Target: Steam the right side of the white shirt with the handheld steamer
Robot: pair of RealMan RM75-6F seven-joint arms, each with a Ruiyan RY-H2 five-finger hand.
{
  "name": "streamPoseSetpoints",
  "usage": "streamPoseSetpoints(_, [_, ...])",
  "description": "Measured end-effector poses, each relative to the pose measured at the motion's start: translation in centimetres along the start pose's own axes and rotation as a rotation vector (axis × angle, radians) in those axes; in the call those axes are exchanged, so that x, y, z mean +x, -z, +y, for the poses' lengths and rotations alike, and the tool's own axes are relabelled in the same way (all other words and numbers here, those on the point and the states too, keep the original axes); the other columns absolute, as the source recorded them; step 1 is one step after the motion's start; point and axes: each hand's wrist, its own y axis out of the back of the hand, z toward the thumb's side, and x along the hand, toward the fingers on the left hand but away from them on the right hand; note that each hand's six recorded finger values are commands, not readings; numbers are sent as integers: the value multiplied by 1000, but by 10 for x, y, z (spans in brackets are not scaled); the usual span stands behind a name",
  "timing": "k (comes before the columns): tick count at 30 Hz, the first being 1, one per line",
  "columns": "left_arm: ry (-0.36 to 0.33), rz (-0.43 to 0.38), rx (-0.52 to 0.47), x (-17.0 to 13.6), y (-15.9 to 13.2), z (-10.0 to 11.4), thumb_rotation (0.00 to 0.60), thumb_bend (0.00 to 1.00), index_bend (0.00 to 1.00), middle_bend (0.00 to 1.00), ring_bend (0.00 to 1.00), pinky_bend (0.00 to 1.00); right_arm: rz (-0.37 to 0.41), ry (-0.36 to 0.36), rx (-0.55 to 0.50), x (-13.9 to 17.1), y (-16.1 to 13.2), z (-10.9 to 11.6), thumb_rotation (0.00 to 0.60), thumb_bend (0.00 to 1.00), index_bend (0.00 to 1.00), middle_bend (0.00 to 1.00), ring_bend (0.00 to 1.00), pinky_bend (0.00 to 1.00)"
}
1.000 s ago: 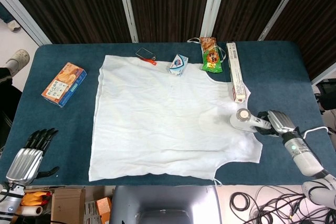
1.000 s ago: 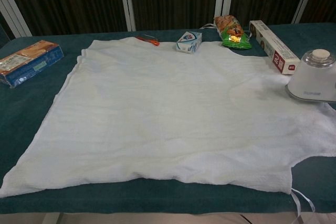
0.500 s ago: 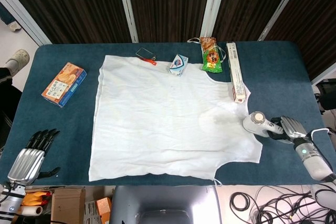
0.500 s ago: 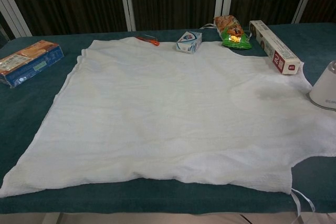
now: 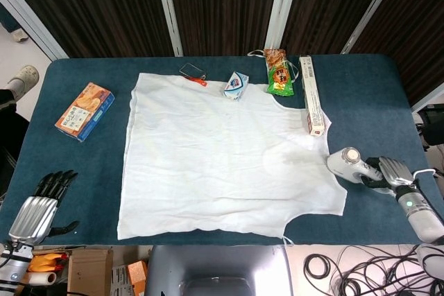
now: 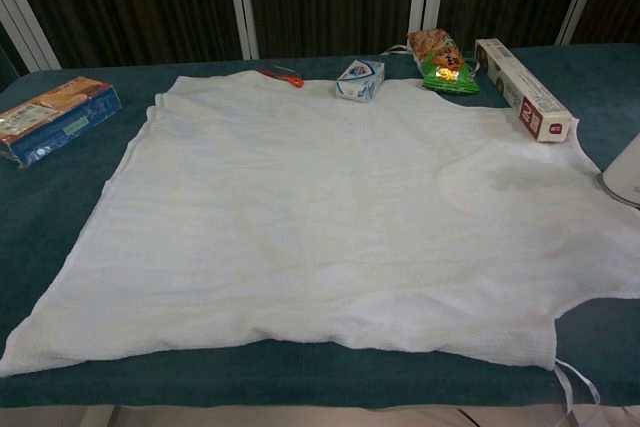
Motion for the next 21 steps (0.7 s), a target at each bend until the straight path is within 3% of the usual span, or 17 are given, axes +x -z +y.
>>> streamPoseSetpoints(13, [-2,-3,-4,-1,0,1,600,4,43,51,0,69,-23,45,-2,15,12,19,600,241,15,132,145,516])
streamPoseSetpoints(21, [-8,0,-5,-2,1,2,600,3,43,51,0,69,8,125,55,37,11,36,600,241,15,101,105,401])
